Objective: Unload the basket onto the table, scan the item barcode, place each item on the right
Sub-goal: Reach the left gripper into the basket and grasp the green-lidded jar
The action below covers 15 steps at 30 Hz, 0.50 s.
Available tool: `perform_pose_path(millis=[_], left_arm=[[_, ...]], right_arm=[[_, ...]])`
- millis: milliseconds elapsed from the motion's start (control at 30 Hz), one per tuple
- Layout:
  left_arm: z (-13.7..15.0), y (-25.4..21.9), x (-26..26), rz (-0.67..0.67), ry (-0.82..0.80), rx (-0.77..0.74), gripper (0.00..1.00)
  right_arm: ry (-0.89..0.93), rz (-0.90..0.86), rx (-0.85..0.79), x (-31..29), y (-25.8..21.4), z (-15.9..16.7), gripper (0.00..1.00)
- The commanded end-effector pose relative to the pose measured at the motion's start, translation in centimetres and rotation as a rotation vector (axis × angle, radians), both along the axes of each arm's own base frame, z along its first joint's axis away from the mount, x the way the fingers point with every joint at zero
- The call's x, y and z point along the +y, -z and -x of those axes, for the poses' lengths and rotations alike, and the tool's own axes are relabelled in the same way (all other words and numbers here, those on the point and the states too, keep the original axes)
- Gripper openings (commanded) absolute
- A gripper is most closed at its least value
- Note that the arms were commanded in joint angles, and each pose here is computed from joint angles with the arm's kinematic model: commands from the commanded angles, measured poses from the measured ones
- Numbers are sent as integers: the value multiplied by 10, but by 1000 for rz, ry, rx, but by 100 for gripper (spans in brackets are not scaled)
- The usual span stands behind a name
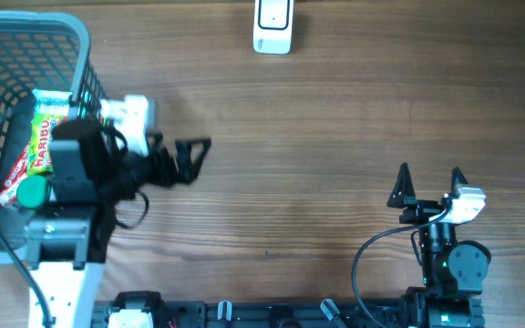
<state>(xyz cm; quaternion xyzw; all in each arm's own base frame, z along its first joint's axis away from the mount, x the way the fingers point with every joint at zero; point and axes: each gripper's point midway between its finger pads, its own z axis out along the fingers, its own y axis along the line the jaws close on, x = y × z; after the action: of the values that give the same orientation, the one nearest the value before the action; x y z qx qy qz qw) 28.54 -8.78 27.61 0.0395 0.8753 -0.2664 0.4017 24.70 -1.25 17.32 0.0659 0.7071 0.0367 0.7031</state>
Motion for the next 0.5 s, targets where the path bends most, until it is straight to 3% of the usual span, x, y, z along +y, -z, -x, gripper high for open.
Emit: perform_pose_path(millis=[0, 67, 133, 167, 200, 300, 467], left_arm=[[-31, -86, 18, -15, -129, -75, 100], [-46, -119, 41, -57, -261, -68, 100], [-56, -138, 88, -56, -538, -21, 100], [-52, -143, 130, -29, -769, 28, 100], [-41, -131, 168, 16, -964, 104, 100], [-1, -79, 245, 142, -1350, 344, 100], [52, -10, 306, 268, -1699, 626, 100]], right_arm=[[6, 12, -9, -1, -2, 0, 100], [6, 12, -9, -1, -2, 0, 100], [6, 12, -9, -1, -2, 0, 100], [6, 12, -9, -1, -2, 0, 100], [6, 12, -9, -1, -2, 0, 100], [6, 12, -9, -1, -2, 0, 100], [6, 12, -9, -1, -2, 0, 100]])
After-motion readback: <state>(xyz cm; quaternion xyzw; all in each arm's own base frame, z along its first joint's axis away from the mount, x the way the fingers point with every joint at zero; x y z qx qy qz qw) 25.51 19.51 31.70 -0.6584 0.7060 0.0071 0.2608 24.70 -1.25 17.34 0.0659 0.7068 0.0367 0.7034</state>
